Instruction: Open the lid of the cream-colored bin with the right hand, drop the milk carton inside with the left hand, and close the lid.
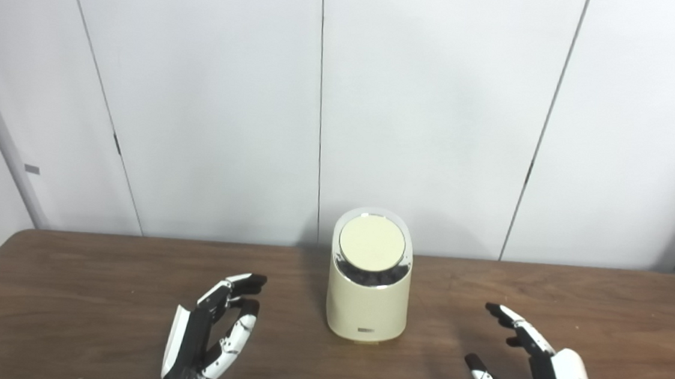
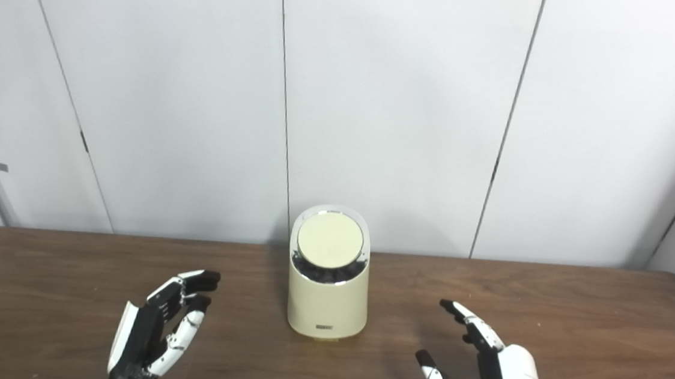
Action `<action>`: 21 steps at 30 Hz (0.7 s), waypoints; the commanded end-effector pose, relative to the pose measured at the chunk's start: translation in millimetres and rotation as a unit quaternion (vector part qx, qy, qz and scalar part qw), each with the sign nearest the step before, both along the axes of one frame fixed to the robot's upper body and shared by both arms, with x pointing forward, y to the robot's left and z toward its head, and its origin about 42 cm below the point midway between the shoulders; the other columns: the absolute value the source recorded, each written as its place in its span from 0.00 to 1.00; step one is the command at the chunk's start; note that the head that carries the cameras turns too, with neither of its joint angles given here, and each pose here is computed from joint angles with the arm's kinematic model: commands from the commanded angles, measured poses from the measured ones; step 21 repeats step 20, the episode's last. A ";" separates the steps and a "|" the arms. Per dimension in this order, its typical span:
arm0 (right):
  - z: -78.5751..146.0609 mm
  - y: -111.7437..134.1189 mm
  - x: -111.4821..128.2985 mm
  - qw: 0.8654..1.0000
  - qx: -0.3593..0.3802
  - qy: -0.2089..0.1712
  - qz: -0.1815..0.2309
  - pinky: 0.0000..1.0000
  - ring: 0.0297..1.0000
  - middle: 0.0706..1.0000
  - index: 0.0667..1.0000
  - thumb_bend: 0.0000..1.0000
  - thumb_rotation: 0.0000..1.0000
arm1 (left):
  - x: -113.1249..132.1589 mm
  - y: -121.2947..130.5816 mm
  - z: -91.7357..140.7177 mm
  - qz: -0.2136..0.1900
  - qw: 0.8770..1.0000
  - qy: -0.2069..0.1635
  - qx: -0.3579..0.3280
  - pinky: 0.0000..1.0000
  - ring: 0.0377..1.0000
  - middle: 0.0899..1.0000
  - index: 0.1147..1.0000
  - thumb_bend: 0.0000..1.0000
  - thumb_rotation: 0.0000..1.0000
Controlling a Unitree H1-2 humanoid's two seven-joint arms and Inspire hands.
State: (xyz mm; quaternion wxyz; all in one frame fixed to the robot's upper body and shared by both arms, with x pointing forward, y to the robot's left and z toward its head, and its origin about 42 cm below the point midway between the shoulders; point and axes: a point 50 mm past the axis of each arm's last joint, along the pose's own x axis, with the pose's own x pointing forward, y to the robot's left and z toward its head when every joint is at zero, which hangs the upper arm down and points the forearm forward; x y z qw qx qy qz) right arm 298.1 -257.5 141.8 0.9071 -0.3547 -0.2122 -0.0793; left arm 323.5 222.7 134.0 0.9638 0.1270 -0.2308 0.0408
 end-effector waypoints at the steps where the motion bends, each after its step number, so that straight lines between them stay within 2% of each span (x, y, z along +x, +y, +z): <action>1: -5.8 -7.7 -3.1 1.000 0.025 -0.013 0.002 0.60 0.72 0.74 0.73 0.21 0.33 | -2.3 3.9 -9.2 0.010 1.000 0.001 -0.003 0.61 0.68 0.68 0.65 0.21 0.44; 6: -17.7 -11.4 -2.6 0.999 0.052 -0.006 -0.009 0.58 0.69 0.71 0.69 0.25 0.26 | -3.3 5.9 -11.6 0.009 1.000 0.003 -0.008 0.59 0.66 0.65 0.63 0.17 0.40; 10: -20.0 -8.1 -3.6 0.998 0.060 0.004 -0.015 0.58 0.68 0.70 0.67 0.27 0.36 | -8.4 4.6 -11.7 0.012 1.000 0.006 -0.002 0.57 0.65 0.65 0.63 0.16 0.30; 14: -20.1 -5.4 -4.8 0.997 0.072 0.009 -0.018 0.56 0.68 0.69 0.66 0.27 0.39 | -12.0 4.6 -11.2 0.013 1.000 0.012 0.003 0.57 0.65 0.66 0.63 0.19 0.31; 19: -19.7 -2.7 -5.3 0.997 0.078 0.016 -0.018 0.56 0.68 0.69 0.65 0.27 0.39 | -11.8 7.5 -12.3 0.017 0.999 0.008 0.028 0.56 0.64 0.65 0.62 0.19 0.24; 20: -19.7 -1.8 -5.2 0.997 0.077 0.015 -0.015 0.56 0.67 0.69 0.65 0.26 0.35 | -11.0 8.6 -12.9 0.020 0.999 0.007 0.038 0.55 0.63 0.65 0.62 0.19 0.21; 21: -19.7 -1.8 -5.2 0.997 0.077 0.015 -0.015 0.56 0.67 0.69 0.65 0.26 0.35 | -11.0 8.6 -12.9 0.020 0.999 0.007 0.038 0.55 0.63 0.65 0.62 0.19 0.21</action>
